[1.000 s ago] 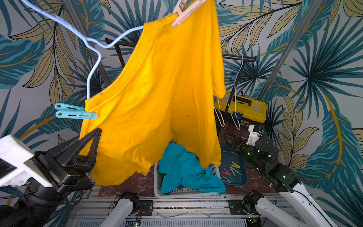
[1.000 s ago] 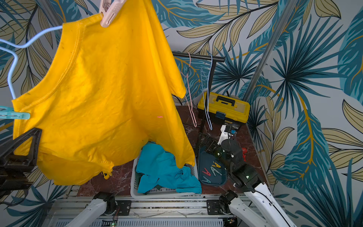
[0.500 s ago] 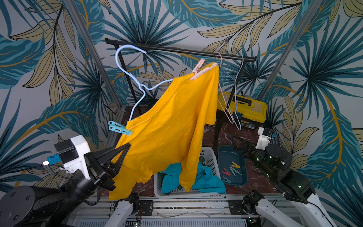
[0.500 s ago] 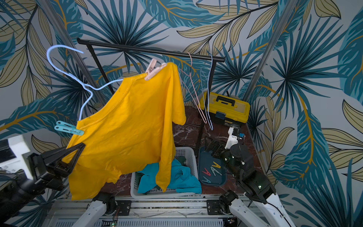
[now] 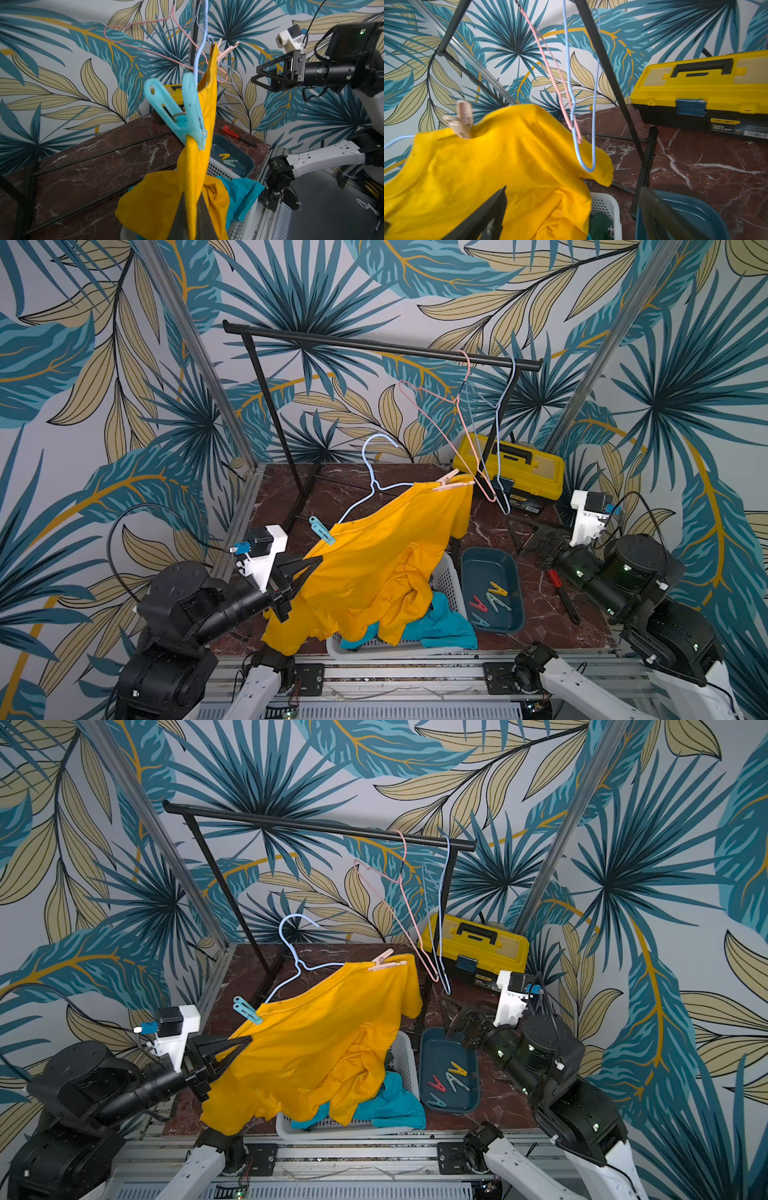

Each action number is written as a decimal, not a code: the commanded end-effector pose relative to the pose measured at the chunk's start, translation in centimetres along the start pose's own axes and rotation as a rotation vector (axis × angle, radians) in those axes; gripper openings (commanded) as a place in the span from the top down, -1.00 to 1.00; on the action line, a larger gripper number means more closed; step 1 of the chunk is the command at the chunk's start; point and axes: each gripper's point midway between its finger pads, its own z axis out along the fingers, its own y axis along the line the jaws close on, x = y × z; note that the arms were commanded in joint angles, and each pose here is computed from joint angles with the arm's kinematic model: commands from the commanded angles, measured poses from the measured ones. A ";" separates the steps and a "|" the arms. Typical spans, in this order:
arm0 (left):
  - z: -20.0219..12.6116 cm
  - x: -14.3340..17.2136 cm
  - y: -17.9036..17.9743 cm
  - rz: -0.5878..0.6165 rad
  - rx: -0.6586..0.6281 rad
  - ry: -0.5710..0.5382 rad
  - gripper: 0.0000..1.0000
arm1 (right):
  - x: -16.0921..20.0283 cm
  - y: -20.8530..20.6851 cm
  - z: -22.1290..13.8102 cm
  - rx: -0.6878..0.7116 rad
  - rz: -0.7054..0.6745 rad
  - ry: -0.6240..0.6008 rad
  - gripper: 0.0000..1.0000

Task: Remove the clothespins securing t-shirts to the hanger
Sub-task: Pick up the hanger from the clothes rail.

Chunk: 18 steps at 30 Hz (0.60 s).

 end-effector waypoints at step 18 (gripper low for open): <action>4.1 5.2 1.5 -0.037 0.118 0.141 1.00 | -1.6 9.8 3.1 -0.425 -0.008 0.120 -0.93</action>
